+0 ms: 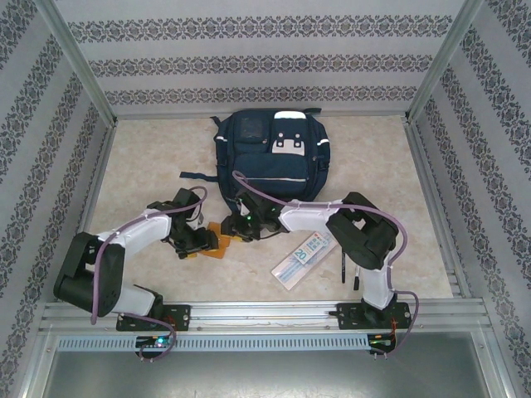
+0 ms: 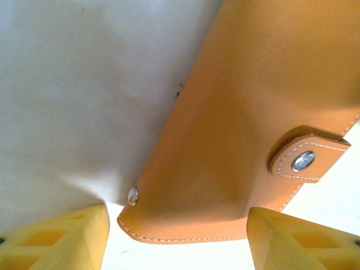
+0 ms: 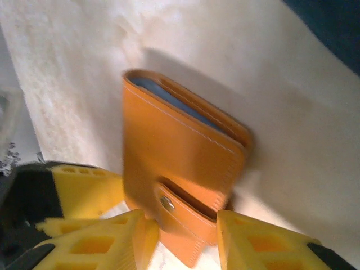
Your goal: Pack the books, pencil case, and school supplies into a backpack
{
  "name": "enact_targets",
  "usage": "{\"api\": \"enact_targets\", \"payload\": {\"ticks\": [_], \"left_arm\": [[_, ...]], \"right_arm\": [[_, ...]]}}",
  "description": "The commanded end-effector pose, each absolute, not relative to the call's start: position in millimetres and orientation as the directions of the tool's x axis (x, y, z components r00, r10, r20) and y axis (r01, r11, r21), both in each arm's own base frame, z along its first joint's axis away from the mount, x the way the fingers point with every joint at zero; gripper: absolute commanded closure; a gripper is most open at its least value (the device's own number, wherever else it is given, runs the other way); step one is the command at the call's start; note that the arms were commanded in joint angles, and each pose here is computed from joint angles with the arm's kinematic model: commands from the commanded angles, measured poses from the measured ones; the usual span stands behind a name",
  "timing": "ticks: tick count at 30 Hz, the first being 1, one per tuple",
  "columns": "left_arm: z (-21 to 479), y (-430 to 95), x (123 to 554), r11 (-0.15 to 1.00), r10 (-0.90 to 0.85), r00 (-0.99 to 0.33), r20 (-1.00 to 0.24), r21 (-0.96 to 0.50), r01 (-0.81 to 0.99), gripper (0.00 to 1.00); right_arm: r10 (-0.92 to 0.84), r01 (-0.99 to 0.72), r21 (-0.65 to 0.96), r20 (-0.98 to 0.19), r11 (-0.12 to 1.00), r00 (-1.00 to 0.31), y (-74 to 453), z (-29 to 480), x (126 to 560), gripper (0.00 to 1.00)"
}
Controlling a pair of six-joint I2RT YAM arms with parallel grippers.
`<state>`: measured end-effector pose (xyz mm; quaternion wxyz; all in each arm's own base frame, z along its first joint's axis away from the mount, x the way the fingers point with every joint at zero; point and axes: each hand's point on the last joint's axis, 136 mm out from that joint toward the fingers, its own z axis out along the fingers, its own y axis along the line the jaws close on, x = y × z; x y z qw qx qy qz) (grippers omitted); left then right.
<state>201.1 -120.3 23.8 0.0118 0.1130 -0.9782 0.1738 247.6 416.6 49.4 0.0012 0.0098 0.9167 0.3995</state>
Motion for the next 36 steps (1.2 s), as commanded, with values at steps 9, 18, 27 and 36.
{"api": "enact_targets", "payload": {"ticks": [9,18,27,36], "left_arm": [[36,-107,201,0.912,-0.248,-0.968,0.036,-0.328,-0.246,0.33],[42,-132,233,0.869,-0.190,-0.982,0.000,-0.465,-0.168,0.32],[26,-138,226,0.863,-0.150,-0.986,0.078,-0.476,-0.169,0.36],[49,-129,227,0.876,-0.189,-0.982,0.008,-0.450,-0.173,0.36]], "right_arm": [[-0.041,-0.102,0.668,-0.106,0.737,-0.993,416,48,265,0.67],[-0.077,-0.098,0.662,-0.061,0.743,-0.995,416,24,261,0.70],[-0.123,-0.167,0.654,-0.113,0.738,-0.986,421,18,268,0.73],[-0.221,-0.302,0.693,-0.206,0.655,-0.953,442,30,266,0.74]]}}
